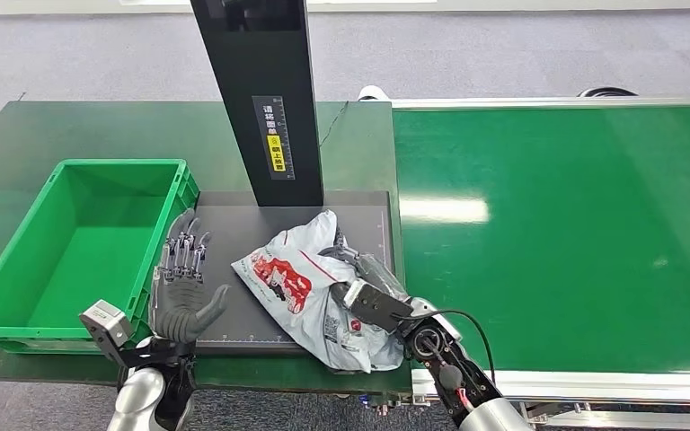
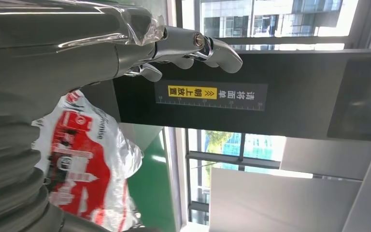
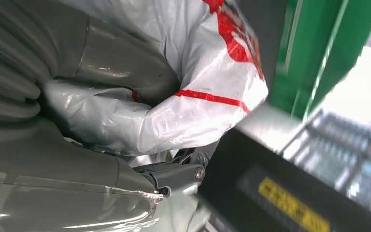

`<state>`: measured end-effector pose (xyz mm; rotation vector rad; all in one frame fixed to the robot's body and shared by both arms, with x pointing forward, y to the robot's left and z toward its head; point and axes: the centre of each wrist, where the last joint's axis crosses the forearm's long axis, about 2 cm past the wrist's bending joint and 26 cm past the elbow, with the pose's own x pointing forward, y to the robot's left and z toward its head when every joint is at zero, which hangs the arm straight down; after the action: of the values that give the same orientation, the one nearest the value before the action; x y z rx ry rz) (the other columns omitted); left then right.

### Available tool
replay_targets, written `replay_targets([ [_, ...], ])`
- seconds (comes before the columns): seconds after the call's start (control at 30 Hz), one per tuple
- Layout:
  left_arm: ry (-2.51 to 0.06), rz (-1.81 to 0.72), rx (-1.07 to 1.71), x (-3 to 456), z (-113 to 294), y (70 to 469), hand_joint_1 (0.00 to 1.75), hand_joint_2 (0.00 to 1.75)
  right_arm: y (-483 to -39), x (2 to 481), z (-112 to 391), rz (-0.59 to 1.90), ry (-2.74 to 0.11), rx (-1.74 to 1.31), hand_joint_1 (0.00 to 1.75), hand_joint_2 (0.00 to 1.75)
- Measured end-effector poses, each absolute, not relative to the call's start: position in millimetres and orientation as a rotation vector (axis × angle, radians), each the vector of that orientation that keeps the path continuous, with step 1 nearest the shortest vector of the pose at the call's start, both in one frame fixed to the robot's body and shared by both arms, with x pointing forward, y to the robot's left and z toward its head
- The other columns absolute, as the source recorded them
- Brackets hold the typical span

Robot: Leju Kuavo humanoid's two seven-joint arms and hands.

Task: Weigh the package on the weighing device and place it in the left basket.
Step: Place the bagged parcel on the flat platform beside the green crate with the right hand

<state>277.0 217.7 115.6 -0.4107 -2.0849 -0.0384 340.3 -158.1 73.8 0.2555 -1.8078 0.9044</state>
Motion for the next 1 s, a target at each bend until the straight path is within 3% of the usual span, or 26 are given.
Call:
replay_targets([
  [0.07, -2.085, -0.044, -0.416, 277, 116, 216, 0.00, 1.75, -161, 340, 74, 0.855, -1.851, 0.179, 0.75, 1.75],
  [0.17, -2.085, -0.061, -0.418, 277, 117, 214, 0.00, 1.75, -166, 339, 75, 0.783, -1.888, 0.079, 0.75, 1.75],
  [0.3, -2.087, -0.070, -0.420, 278, 117, 213, 0.00, 1.75, -169, 338, 77, 0.742, -1.902, 0.045, 0.00, 1.75],
  [0.6, -2.068, -0.135, -0.447, 279, 118, 205, 0.00, 1.75, -176, 337, 76, 0.678, -1.856, 0.004, 0.00, 1.75],
  [1.0, -1.990, -0.414, -0.393, 272, 109, 185, 0.00, 1.75, -181, 332, 65, 0.703, -1.703, 0.138, 0.00, 1.75],
])
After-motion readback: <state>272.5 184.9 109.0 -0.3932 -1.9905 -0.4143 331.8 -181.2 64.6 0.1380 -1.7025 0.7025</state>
